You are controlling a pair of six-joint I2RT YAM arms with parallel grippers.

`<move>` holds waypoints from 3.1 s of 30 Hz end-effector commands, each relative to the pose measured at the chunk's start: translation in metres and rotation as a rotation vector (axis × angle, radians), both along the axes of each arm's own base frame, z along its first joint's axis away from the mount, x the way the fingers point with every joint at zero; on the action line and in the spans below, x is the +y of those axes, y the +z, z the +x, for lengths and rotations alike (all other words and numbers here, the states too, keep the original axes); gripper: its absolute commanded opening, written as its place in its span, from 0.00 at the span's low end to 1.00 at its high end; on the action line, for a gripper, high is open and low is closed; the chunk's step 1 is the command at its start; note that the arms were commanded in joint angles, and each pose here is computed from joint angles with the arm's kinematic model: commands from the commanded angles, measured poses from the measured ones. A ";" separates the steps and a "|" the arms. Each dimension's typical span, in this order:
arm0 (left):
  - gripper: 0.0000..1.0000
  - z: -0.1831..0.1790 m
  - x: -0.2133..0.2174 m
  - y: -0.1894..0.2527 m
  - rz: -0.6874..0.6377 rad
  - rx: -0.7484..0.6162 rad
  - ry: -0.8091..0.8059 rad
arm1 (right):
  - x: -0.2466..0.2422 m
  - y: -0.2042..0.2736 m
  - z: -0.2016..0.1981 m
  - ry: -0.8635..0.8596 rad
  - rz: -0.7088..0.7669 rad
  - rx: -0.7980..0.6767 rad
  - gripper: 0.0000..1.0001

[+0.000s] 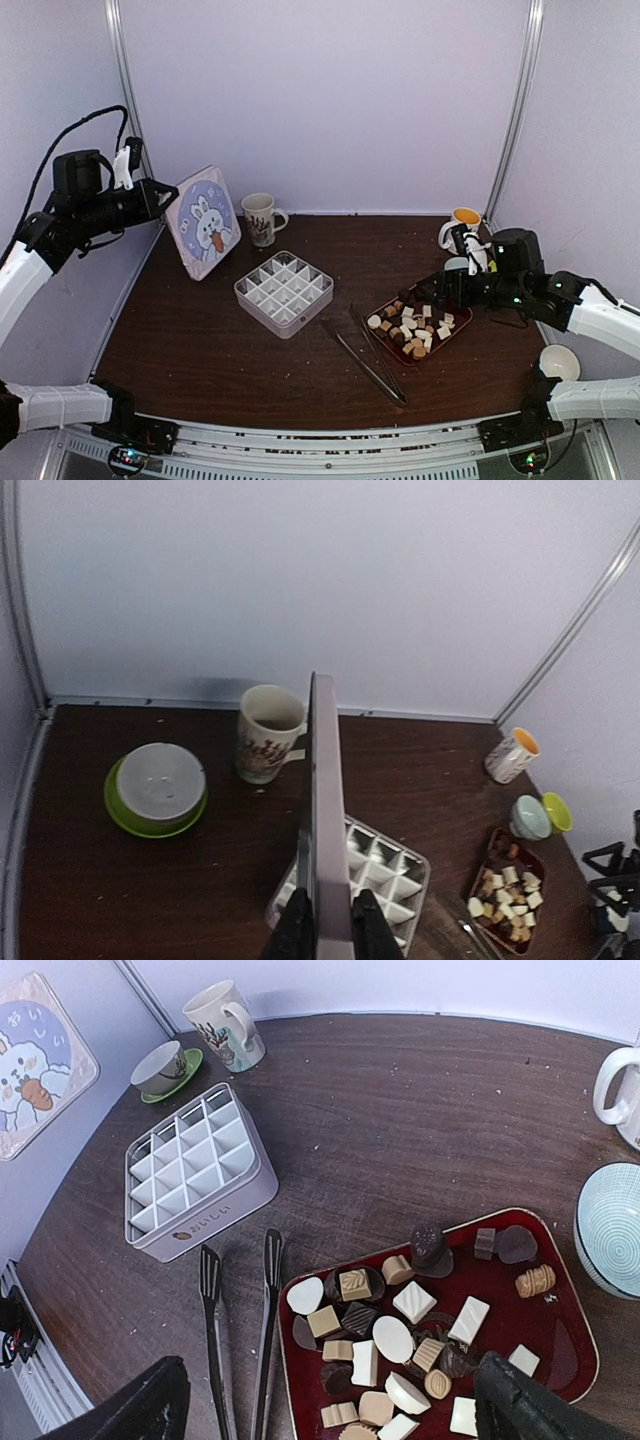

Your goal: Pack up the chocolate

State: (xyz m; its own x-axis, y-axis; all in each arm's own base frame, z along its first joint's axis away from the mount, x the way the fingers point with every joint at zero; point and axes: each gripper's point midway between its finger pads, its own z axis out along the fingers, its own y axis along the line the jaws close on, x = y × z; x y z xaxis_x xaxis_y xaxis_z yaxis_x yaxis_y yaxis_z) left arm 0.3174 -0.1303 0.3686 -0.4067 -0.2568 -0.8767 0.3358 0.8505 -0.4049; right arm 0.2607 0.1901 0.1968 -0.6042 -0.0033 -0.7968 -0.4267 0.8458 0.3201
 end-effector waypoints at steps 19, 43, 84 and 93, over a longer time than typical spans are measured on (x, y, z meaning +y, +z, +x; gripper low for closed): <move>0.09 -0.001 0.064 -0.142 0.714 0.331 0.324 | 0.000 0.019 0.002 -0.007 0.014 -0.047 1.00; 0.11 -0.022 -0.023 -0.317 0.950 0.554 0.228 | -0.004 0.015 -0.001 -0.010 0.005 -0.052 1.00; 0.69 0.066 -0.062 -0.241 0.351 0.444 -0.073 | -0.001 0.005 -0.007 -0.011 0.016 0.019 1.00; 0.72 0.095 -0.075 -0.251 0.358 0.418 -0.102 | 0.019 -0.022 -0.040 0.046 0.006 0.103 0.99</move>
